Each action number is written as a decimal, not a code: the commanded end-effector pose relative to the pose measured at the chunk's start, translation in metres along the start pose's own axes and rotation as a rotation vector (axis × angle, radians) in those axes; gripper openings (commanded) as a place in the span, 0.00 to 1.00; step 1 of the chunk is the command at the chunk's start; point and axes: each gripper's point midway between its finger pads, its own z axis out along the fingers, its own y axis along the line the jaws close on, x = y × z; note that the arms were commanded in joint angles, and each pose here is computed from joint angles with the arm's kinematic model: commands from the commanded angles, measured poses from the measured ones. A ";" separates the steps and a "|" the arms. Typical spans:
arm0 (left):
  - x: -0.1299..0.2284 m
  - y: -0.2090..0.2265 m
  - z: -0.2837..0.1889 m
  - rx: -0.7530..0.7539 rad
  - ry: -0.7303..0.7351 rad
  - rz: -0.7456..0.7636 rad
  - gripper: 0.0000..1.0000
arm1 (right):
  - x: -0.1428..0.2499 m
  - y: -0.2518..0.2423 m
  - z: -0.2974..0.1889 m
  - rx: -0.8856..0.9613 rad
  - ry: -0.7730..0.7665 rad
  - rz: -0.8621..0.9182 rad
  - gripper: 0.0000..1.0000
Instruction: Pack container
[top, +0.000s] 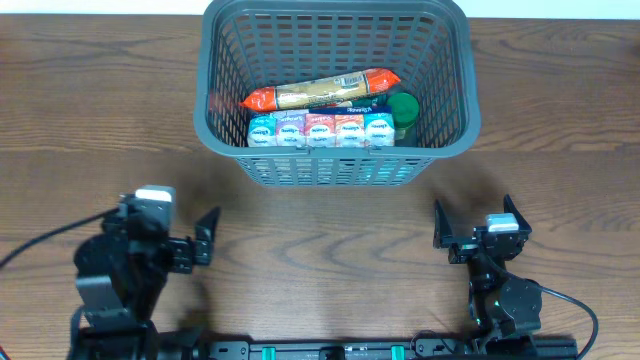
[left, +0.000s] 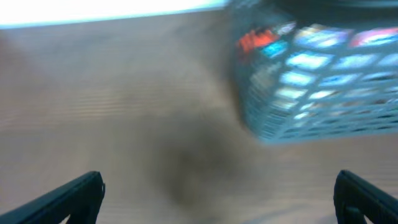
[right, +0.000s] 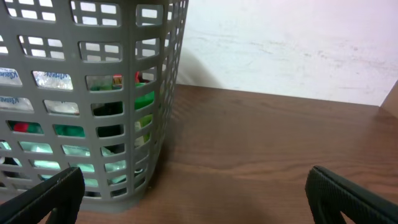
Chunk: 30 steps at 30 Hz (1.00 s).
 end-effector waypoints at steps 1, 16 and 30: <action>0.006 -0.026 0.011 0.111 -0.099 0.075 0.99 | 0.000 0.002 0.000 -0.010 -0.001 0.012 0.99; 0.042 -0.031 0.056 0.070 -0.423 0.206 0.99 | 0.000 0.002 0.000 -0.010 -0.001 0.012 0.99; 0.054 -0.041 0.053 0.116 -0.395 0.152 0.99 | 0.000 0.002 0.000 -0.010 -0.001 0.012 0.99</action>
